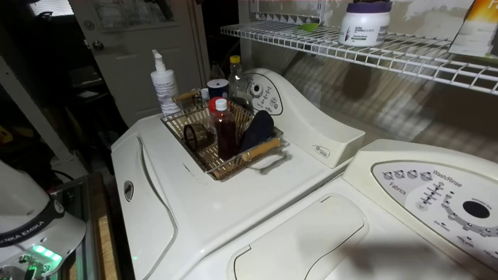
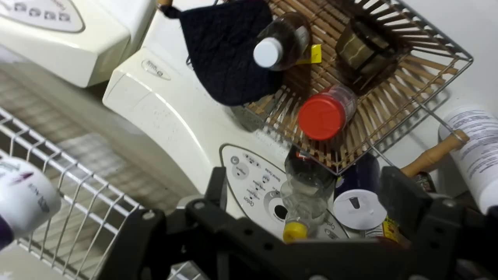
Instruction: Move the light green object slightly backward
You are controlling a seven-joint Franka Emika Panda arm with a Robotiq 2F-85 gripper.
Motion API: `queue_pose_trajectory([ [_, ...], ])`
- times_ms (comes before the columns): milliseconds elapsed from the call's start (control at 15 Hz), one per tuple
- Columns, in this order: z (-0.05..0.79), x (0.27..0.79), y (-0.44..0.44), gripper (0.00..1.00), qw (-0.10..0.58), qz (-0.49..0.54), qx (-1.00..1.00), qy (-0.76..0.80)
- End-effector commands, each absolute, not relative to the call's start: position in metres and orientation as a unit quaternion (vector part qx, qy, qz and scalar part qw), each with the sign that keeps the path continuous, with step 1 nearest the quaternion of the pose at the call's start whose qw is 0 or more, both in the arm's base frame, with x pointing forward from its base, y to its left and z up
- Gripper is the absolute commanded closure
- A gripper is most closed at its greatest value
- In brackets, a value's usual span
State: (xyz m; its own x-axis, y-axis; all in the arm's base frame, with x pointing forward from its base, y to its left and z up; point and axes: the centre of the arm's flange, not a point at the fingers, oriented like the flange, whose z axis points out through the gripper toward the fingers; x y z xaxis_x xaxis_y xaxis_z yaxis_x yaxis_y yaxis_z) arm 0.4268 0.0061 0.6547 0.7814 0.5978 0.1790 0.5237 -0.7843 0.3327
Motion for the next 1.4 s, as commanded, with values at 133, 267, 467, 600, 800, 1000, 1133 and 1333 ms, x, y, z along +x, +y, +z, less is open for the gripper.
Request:
queue_pose_trajectory([
  [133,0.699,0.534,0.041,0.00,0.176,0.136,0.874,0.431],
  [267,0.706,0.561,0.059,0.00,0.181,0.142,0.853,0.469],
  [467,0.686,0.541,0.062,0.00,0.170,0.145,0.861,0.456],
  [600,0.681,0.544,0.062,0.00,0.169,0.141,0.863,0.455],
  [800,0.686,0.540,0.058,0.00,0.171,0.145,0.864,0.451],
  [1000,0.687,0.539,0.057,0.00,0.171,0.145,0.864,0.451],
  [1133,0.686,0.539,0.057,0.00,0.171,0.144,0.864,0.451],
  [1333,0.687,0.545,0.055,0.00,0.174,0.146,0.858,0.460],
])
